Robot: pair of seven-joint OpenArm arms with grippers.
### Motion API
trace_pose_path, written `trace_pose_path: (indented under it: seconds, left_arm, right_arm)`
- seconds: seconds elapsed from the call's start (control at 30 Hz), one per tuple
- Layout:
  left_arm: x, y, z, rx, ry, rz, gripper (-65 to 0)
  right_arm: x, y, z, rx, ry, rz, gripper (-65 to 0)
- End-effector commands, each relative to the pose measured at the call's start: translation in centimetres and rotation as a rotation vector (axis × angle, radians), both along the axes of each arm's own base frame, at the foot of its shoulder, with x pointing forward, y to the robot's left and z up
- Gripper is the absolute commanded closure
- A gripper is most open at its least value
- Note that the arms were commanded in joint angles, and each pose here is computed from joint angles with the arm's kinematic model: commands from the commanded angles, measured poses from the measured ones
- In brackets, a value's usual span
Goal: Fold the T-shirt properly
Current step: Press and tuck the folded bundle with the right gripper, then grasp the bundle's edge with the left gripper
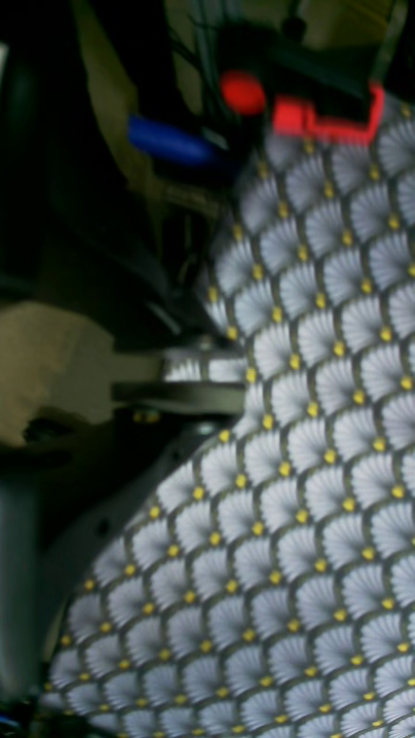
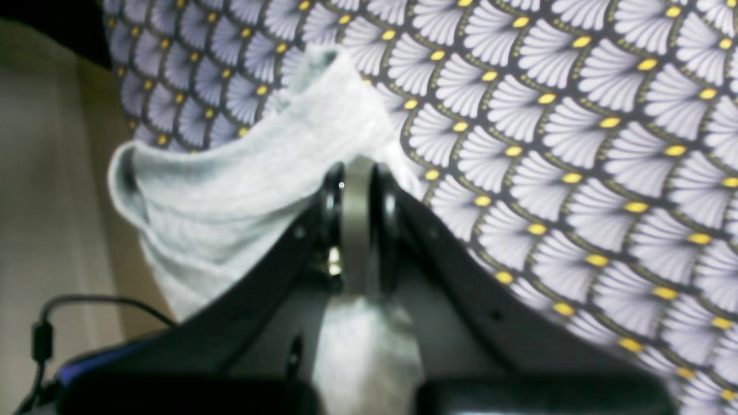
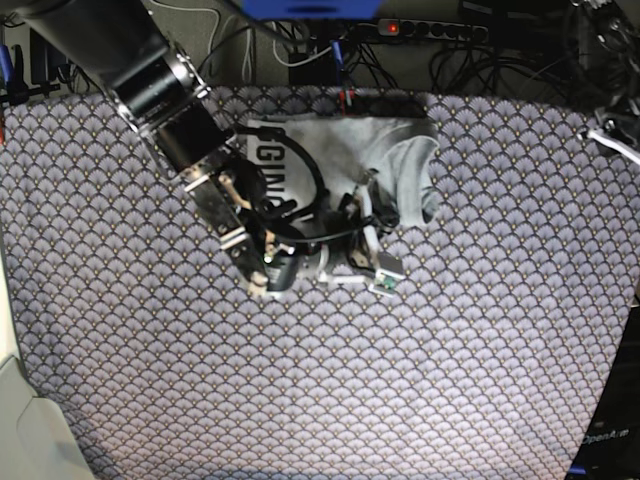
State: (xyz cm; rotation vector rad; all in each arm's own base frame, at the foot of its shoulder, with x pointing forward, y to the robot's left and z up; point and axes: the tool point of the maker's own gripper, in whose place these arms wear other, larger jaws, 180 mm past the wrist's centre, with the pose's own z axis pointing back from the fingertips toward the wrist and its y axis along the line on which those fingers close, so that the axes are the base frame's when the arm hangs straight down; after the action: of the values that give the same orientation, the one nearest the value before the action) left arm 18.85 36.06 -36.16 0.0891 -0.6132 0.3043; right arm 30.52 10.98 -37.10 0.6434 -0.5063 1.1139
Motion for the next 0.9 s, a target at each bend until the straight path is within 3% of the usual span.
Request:
trace_pose_path:
  seconds: [0.0, 0.17, 0.27, 0.5, 0.67, 0.87]
  left_arm:
    - [0.8, 0.1, 1.0, 0.023, -0.031, -0.022, -6.7]
    - [1.7, -3.0, -0.4, -0.011, 0.002, -0.119, -6.6]
    - [2.4, -5.0, -0.6, -0.02, 0.007, -0.185, -2.0]
    - [2.9, -12.1, -1.4, -0.046, 0.033, -0.413, -0.4]
    - [2.4, -16.6, -2.8, -0.097, 0.077, -0.539, -0.4]
    - [0.8, -19.5, -4.3, -0.117, 0.138, -0.634, -0.4]
  right_arm:
    - [1.4, 0.6, 2.6, 0.046, -0.062, 0.005, 0.0]
    - [1.8, -2.2, 4.4, -0.035, -0.164, 0.029, 0.0]
    - [3.5, -6.2, 4.6, -0.084, -0.191, -0.04, 0.0]
    - [3.7, -16.8, 1.6, -0.163, -0.119, -0.272, 0.0]
    - [2.1, -20.4, -0.3, -0.184, -0.058, -0.366, 0.0]
    - [1.1, -21.9, -1.3, -0.182, -0.021, -0.418, 0.0]
